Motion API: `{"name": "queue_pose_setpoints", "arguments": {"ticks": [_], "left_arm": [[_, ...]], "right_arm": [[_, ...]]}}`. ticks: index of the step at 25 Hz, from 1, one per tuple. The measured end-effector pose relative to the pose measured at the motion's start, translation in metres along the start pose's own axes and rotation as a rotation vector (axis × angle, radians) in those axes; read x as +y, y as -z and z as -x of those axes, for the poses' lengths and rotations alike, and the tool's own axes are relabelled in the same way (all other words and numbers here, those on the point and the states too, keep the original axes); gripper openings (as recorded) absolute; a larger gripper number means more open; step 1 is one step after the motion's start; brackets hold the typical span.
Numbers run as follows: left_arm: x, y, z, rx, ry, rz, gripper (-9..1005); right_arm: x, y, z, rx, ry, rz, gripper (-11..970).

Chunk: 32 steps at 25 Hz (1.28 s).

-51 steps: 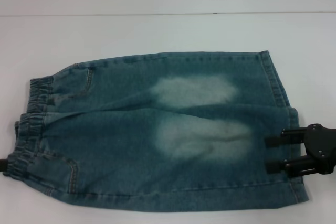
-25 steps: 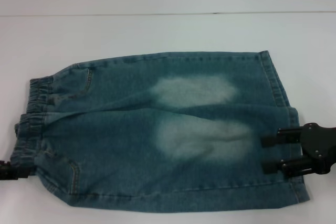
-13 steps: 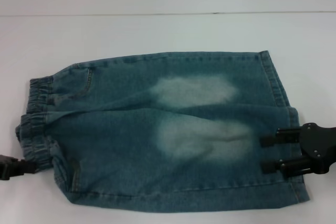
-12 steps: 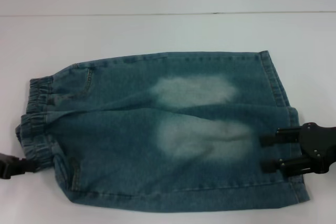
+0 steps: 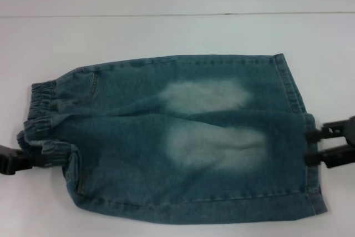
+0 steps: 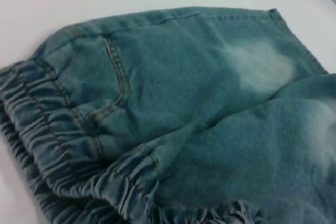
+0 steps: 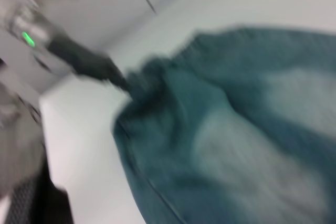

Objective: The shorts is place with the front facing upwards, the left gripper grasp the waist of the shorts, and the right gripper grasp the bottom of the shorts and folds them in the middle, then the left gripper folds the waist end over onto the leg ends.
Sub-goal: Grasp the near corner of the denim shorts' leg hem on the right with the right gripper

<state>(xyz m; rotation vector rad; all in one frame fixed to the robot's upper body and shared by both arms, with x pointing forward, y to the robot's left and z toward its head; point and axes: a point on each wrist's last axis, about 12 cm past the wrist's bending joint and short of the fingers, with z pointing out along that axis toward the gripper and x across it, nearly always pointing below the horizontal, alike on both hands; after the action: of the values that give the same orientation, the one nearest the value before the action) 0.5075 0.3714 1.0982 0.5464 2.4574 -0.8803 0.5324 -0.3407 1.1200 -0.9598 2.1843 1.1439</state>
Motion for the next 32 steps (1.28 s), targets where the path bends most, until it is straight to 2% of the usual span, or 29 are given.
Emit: {"name": "queue_pose_setpoints", "arguments": {"ticks": [4,9,32], "left_arm": [[-0.001,0.001,0.005,-0.006,-0.007,-0.004,60],[-0.002,0.0,0.011,-0.009,-0.02,-0.009,55],[-0.005,-0.008,0.016,0.018,-0.037,-0.027,49]], "right_arm": [[-0.002,0.01,0.001,0.141,-0.027,-0.055,838],[-0.002,0.014,0.0,0.229,-0.035,-0.068,839],[-0.007,0.014,-0.001,0.239,-0.037,-0.11,839]]}}
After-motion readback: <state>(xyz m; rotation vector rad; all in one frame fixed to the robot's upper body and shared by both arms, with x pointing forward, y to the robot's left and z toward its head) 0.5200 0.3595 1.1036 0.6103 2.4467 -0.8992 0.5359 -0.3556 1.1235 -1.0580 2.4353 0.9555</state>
